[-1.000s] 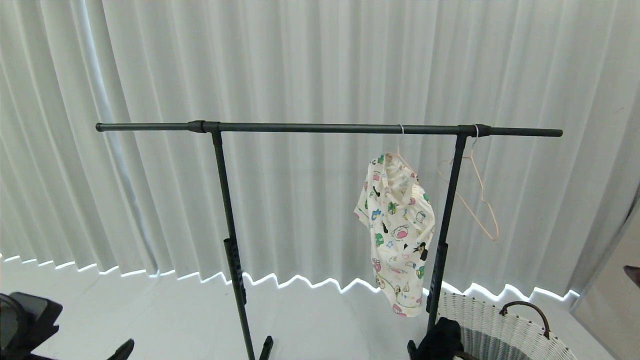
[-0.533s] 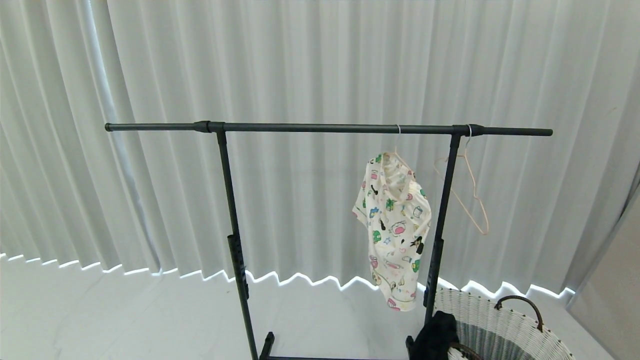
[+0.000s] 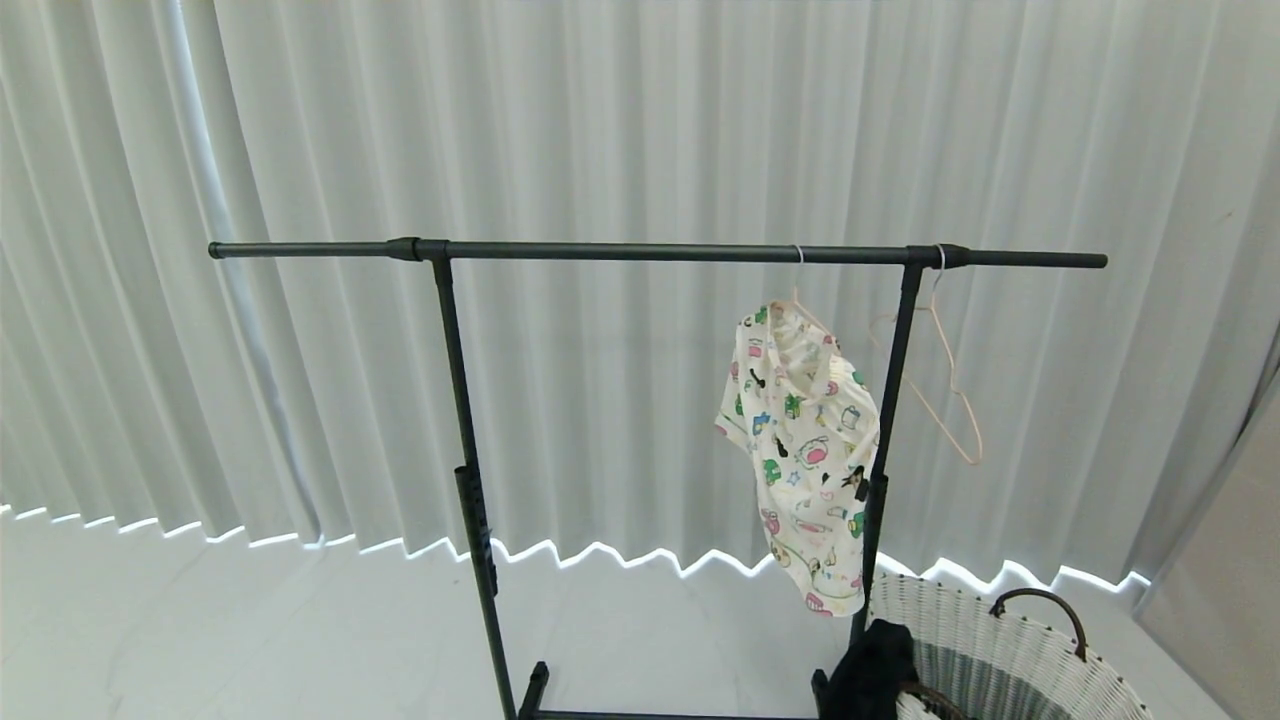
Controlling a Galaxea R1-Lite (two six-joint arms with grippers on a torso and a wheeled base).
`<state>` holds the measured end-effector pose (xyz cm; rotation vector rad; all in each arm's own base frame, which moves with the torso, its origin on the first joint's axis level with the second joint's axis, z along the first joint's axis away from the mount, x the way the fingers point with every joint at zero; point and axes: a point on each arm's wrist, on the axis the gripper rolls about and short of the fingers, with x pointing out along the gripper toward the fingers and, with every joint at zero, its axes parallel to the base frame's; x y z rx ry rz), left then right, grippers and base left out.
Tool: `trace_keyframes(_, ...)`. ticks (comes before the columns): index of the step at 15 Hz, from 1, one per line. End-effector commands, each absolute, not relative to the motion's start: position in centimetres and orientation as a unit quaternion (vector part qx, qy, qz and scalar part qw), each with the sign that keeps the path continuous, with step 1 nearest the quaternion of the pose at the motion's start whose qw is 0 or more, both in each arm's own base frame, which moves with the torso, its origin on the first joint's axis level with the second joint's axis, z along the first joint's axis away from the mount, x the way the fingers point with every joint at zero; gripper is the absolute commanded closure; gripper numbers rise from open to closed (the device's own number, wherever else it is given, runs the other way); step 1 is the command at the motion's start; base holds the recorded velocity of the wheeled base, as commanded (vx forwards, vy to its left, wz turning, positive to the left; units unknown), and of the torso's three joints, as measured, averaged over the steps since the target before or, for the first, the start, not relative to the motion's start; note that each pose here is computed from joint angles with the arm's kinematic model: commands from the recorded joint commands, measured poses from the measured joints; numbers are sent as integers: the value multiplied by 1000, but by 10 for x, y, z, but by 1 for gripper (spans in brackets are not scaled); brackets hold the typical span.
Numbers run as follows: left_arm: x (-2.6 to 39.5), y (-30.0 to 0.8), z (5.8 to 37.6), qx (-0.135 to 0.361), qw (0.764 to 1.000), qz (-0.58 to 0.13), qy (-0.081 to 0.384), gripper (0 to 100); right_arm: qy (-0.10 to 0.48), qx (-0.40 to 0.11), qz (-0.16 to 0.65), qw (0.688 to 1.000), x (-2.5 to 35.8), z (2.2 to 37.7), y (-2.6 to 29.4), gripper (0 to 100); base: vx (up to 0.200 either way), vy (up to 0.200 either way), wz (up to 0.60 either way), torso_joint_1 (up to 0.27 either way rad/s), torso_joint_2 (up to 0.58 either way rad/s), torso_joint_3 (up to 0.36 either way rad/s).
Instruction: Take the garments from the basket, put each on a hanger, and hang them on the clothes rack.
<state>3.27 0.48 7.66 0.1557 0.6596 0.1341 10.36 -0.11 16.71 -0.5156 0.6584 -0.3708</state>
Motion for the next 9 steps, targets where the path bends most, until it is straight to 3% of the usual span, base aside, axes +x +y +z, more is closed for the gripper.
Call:
trace_keyframes(1, 33, 3, 77, 83, 942, 48, 321, 0, 322, -250, -178, 896, 103, 165, -1, 0, 0, 0, 0, -139, 344, 188)
trace_keyframes(9, 32, 3, 77, 85, 944, 38, 316, 0, 323, -256, -176, 894, 103, 165, -1, 0, 0, 0, 0, -195, 472, 267)
